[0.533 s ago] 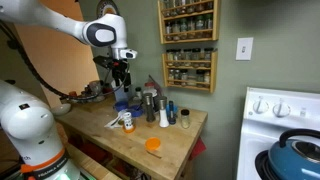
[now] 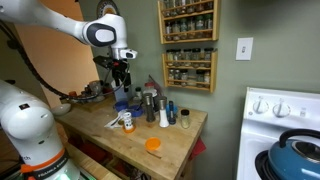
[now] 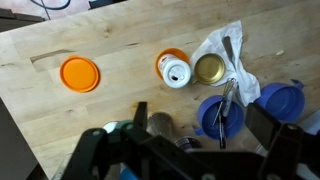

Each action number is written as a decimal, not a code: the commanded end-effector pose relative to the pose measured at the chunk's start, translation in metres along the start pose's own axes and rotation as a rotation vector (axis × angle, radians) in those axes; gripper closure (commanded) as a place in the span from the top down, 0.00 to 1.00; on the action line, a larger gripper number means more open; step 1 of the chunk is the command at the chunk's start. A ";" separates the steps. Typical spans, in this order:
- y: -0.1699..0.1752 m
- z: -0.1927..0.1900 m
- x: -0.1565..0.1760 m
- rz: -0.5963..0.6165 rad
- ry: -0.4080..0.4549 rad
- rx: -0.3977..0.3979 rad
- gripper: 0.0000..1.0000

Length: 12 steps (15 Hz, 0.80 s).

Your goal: Pick up the white bowl and put it on the right side of the table

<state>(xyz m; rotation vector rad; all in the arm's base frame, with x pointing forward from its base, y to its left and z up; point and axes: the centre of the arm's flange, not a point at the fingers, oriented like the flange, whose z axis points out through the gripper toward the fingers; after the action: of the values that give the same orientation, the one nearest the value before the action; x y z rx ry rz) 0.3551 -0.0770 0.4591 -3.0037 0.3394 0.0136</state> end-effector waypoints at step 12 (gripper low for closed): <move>-0.217 0.028 -0.001 -0.417 0.019 0.046 1.00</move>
<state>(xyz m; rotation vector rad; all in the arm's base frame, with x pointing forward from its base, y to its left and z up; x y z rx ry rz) 0.4028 0.1374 0.4561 -2.9669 -0.2874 -0.0585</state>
